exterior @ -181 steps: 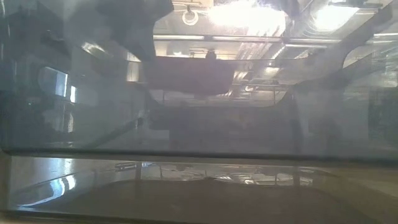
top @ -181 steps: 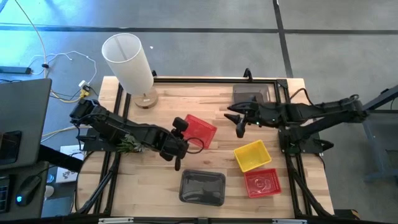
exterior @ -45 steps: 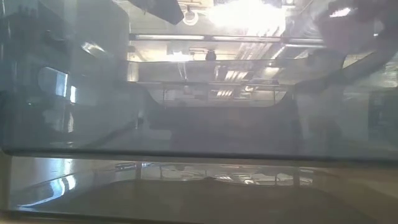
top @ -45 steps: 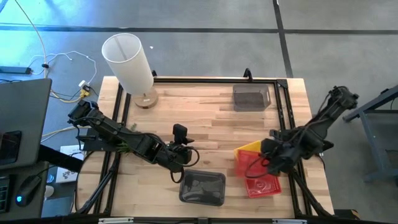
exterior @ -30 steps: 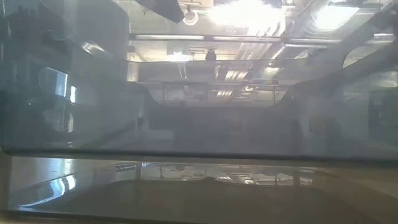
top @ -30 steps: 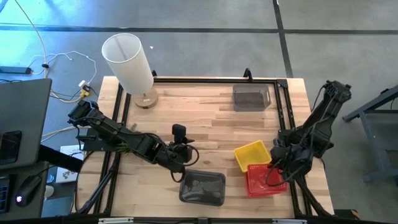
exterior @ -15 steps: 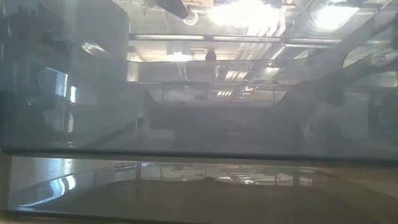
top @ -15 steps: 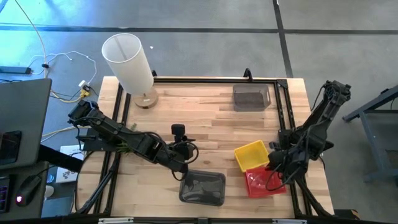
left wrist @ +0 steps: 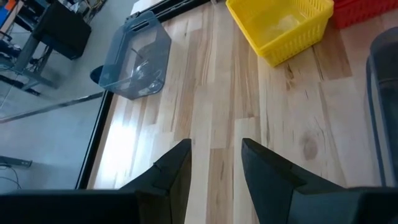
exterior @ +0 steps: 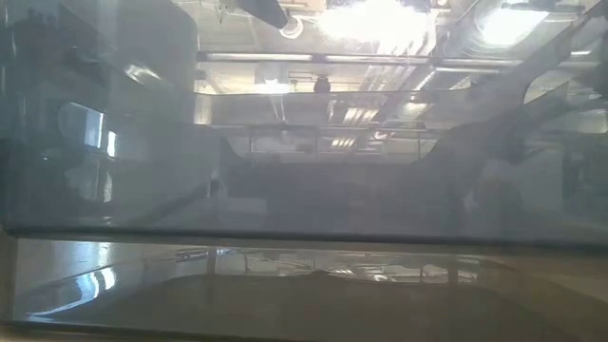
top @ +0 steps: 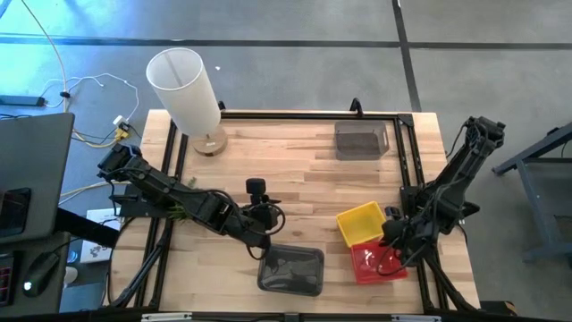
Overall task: Stack baskets by color
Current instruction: Stack the top red bin into the stacked red bins, then adjust the yellow bins
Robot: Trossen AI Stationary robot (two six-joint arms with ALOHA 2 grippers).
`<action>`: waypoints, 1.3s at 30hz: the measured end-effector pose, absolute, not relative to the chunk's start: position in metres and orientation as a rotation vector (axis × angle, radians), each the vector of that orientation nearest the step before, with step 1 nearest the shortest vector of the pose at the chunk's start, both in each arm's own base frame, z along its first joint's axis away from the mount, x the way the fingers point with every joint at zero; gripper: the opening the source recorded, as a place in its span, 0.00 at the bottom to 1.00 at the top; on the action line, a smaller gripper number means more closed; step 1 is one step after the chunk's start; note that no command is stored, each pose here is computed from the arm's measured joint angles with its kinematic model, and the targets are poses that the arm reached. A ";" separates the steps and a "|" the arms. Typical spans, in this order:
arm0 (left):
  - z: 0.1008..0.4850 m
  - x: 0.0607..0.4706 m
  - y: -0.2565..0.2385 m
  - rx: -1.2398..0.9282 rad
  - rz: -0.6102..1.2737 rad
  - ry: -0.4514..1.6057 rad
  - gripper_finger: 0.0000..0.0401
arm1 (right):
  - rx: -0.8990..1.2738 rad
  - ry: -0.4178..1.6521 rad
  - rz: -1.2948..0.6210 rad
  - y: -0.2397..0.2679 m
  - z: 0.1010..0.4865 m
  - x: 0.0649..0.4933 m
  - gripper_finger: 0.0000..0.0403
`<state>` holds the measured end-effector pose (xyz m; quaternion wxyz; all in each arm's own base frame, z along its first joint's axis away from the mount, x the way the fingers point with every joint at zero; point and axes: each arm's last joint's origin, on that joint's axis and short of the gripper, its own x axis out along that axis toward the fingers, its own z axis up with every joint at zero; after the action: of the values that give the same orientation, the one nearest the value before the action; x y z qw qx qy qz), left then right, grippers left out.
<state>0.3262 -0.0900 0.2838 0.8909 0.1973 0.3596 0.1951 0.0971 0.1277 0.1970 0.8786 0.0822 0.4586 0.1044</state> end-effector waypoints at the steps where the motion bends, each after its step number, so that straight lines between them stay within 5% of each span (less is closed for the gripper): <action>1: 0.284 0.326 -0.090 0.409 0.405 0.746 0.32 | 0.178 0.958 0.211 0.128 0.197 0.097 0.00; 19: 0.284 0.326 -0.090 0.409 0.405 0.746 0.32 | 0.352 1.004 0.087 0.142 0.183 0.107 0.00; 31: 0.284 0.326 -0.090 0.409 0.405 0.746 0.32 | 0.424 0.988 0.018 0.141 0.182 0.107 0.22; 39: 0.284 0.326 -0.090 0.409 0.404 0.746 0.32 | 0.469 0.952 -0.010 0.143 0.189 0.110 0.23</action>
<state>0.3263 -0.0900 0.2839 0.8912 0.1971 0.3592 0.1947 0.1101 0.1430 0.1894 0.8623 0.2238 0.4541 -0.0047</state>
